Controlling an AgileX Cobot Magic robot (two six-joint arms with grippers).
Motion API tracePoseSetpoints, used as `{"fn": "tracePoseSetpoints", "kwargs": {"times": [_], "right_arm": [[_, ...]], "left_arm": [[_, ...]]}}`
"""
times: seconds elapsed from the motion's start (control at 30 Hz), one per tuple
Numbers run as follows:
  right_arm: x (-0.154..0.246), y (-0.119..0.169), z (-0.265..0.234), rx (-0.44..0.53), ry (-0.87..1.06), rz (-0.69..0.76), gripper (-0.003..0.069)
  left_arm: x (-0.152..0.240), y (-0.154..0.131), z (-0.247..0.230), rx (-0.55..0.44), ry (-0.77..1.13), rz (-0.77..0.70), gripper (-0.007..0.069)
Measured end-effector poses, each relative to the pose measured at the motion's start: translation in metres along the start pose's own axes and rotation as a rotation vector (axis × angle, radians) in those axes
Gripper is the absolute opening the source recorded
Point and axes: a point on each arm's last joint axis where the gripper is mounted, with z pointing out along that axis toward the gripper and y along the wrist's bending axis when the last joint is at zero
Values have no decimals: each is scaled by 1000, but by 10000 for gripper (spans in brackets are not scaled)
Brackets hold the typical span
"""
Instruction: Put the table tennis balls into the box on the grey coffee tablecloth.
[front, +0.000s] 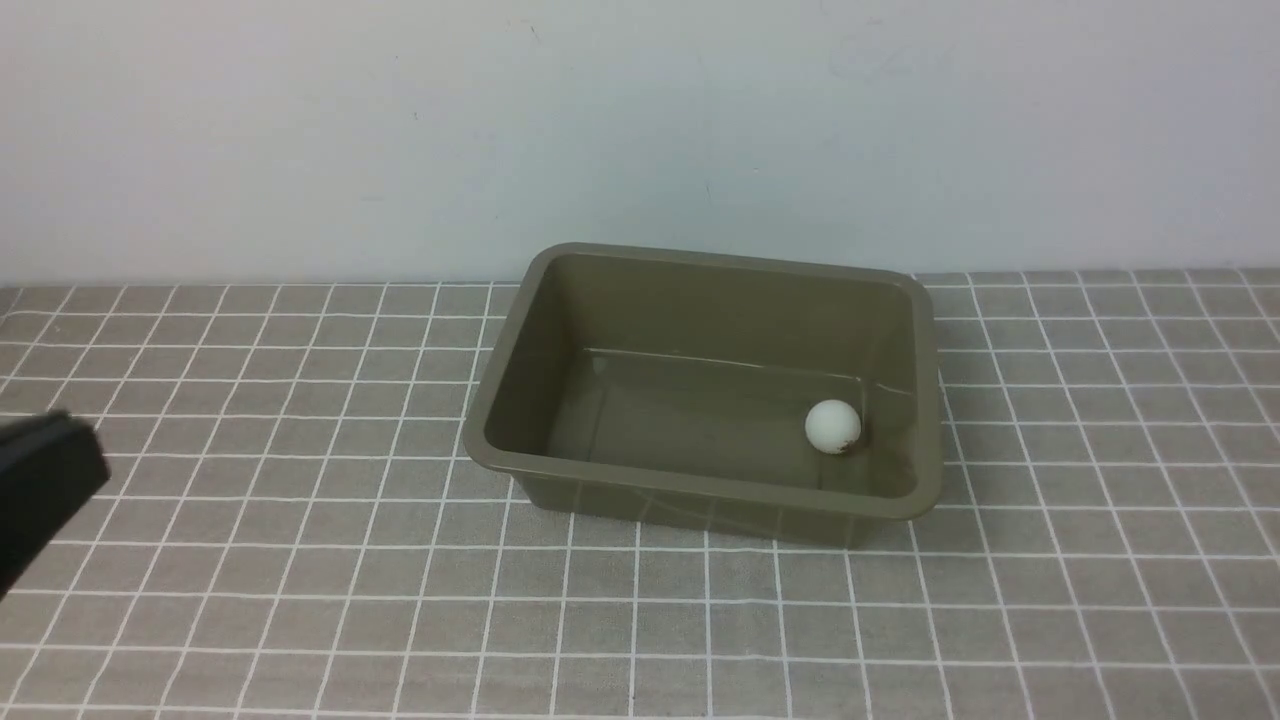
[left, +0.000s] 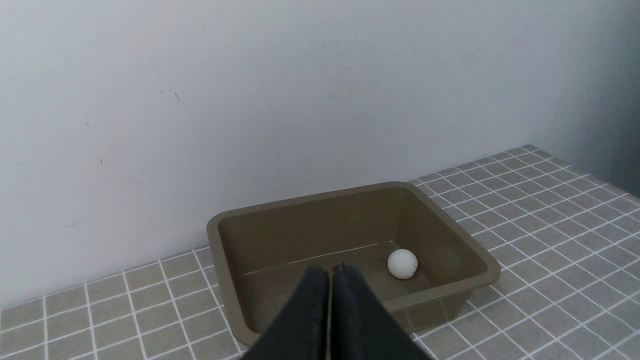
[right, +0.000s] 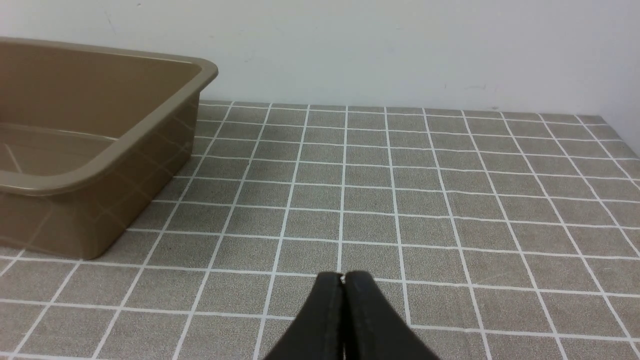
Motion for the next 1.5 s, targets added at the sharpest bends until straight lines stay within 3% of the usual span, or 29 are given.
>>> {"fn": "tracePoseSetpoints", "kwargs": {"times": [0.4,0.77,1.0,1.5], "right_arm": [[0,0,0,0,0,0,-10],[0,0,0,0,0,0,-10],[0,0,0,0,0,0,-10],[0,0,0,0,0,0,-10]], "left_arm": [[31,6,-2,-49,0,78,-5],[156,37,5,-414,58,35,-5],[174,35,3,-407,193,17,-5],[174,35,2,-411,201,16,-5]]}}
